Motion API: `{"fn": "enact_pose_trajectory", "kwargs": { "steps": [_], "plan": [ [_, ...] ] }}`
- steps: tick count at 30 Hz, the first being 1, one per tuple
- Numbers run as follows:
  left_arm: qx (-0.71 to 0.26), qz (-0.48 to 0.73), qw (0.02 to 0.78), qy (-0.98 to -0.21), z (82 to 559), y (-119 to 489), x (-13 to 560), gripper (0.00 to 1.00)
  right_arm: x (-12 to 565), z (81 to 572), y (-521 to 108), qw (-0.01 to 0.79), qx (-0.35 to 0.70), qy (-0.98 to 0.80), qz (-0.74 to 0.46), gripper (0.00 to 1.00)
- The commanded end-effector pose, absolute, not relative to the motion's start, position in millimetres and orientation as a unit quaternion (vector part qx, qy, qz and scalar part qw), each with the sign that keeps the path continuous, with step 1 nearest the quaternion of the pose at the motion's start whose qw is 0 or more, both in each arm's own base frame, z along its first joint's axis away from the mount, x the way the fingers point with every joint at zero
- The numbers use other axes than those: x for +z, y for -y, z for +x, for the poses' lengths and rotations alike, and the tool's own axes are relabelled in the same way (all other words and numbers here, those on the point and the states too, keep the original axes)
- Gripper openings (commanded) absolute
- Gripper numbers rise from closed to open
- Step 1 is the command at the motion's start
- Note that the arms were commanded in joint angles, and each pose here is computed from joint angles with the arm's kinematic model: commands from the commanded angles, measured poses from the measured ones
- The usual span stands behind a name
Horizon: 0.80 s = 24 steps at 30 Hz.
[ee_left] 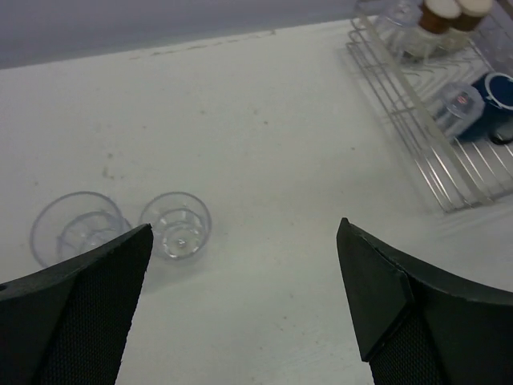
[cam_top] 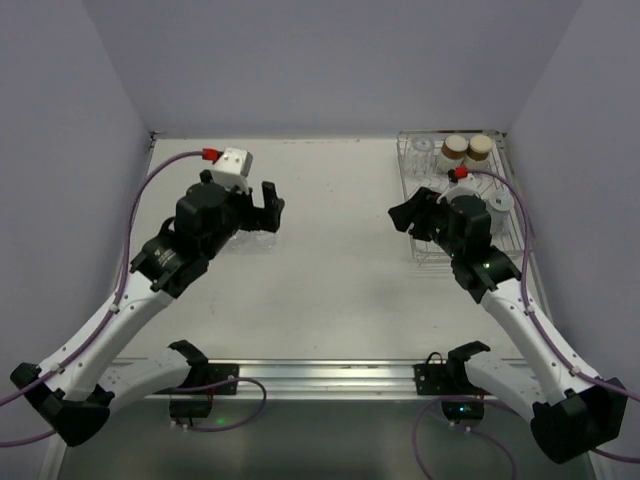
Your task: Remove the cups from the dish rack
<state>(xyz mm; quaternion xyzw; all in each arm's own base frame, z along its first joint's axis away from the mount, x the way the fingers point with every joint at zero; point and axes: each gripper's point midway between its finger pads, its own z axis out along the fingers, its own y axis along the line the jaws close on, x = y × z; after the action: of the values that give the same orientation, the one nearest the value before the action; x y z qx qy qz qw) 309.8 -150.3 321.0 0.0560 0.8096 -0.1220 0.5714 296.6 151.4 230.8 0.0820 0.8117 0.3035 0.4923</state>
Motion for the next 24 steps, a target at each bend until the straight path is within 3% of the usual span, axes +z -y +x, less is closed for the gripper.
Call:
{"fn": "enact_pose_trajectory", "kwargs": {
  "steps": [1,9,15,19,24],
  "plan": [
    [-0.205,0.114,0.594,-0.769,276.5,192.7,308.5,1.0,241.1,325.9,-93.8,0.537,0.135,-0.822,0.129,0.6],
    [-0.297,0.218,0.61,-0.702,222.3,211.1,322.0,1.0,223.1,379.3,-30.1,0.507,0.009,-0.841,0.186,0.66],
    [-0.303,0.231,0.586,-0.715,217.8,215.6,315.7,1.0,200.0,407.3,-19.7,0.473,-0.007,-0.863,0.178,0.7],
    [-0.295,0.232,0.587,-0.717,223.3,216.9,304.0,1.0,190.5,421.0,-21.9,0.458,-0.002,-0.873,0.167,0.8],
    [-0.278,0.235,0.571,-0.736,229.2,217.5,279.0,1.0,167.6,437.3,-21.6,0.43,-0.019,-0.889,0.158,0.83]
  ]
}}
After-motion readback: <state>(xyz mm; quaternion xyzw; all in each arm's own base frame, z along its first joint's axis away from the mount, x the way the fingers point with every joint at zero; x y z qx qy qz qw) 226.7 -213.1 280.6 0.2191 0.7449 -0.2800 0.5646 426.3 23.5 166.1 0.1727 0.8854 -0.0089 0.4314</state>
